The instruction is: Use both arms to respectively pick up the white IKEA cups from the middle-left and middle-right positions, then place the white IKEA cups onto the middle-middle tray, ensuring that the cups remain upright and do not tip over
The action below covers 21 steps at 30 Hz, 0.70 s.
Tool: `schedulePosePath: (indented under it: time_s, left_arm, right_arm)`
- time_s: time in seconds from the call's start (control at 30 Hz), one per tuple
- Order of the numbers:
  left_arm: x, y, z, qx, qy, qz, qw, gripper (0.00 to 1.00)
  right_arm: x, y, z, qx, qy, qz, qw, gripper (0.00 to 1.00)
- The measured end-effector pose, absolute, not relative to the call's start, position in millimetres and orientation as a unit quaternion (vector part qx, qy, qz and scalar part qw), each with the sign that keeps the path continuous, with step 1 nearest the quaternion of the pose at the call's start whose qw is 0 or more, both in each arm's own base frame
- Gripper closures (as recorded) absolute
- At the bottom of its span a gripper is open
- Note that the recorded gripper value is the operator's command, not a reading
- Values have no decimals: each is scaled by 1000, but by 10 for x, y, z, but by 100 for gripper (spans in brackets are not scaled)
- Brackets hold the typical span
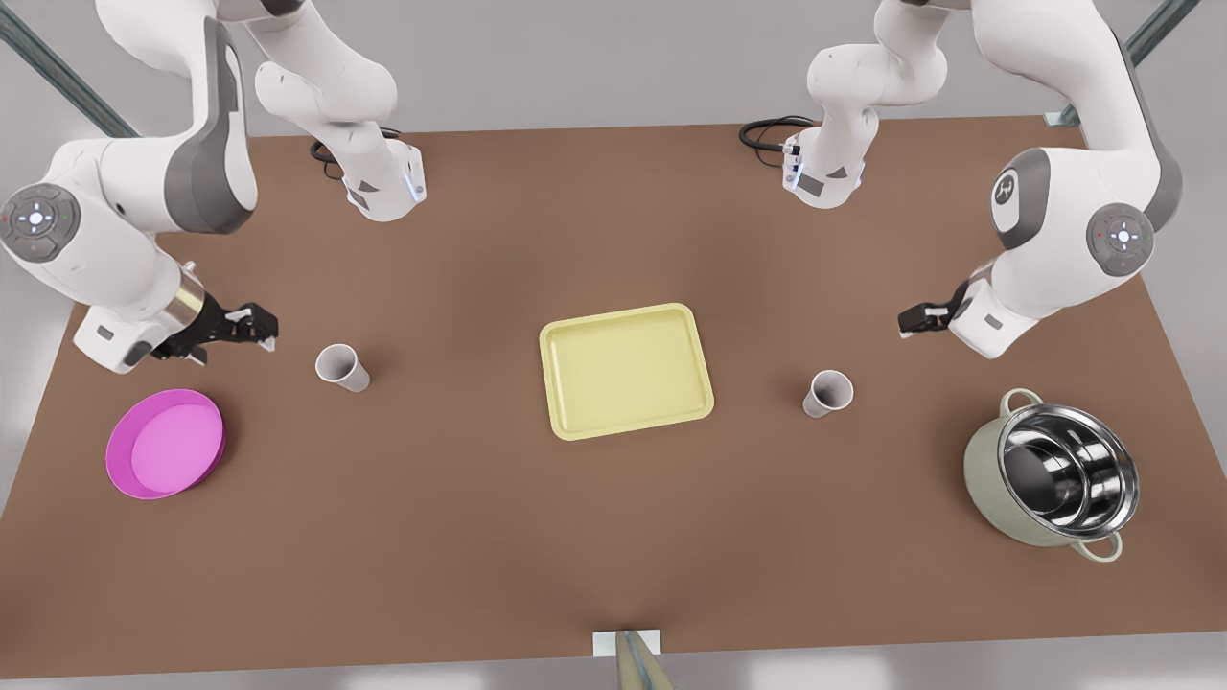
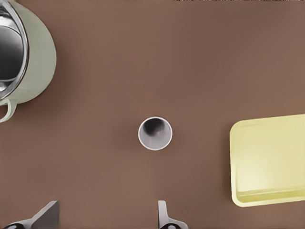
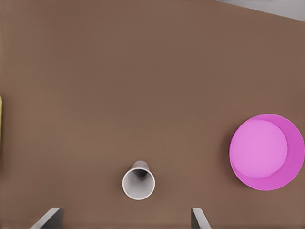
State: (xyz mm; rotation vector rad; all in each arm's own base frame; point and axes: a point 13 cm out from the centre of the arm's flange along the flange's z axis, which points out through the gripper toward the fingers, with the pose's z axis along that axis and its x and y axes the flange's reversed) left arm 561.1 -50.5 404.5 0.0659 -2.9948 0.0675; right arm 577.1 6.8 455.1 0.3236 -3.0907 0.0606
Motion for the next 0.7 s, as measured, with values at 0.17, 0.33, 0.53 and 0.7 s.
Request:
schedulePosePath:
  time_s: [0.17,0.33,0.53,0.7]
  left_arm:
    - [5419,-527,2968,29,-990,18,134,0]
    - [5417,-473,1958,43,-991,18,129,0]
    - [5709,-492,1620,49,-995,23,80,0]
    - [5710,-509,1359,51,-996,23,76,0]
  right_arm:
    - [5765,79,4470,112,-993,19,26,0]
    - [5709,3,4207,112,-992,16,48,0]
    - [5695,-79,4024,110,-992,14,56,0]
    - [5719,-57,3979,114,-992,13,53,0]
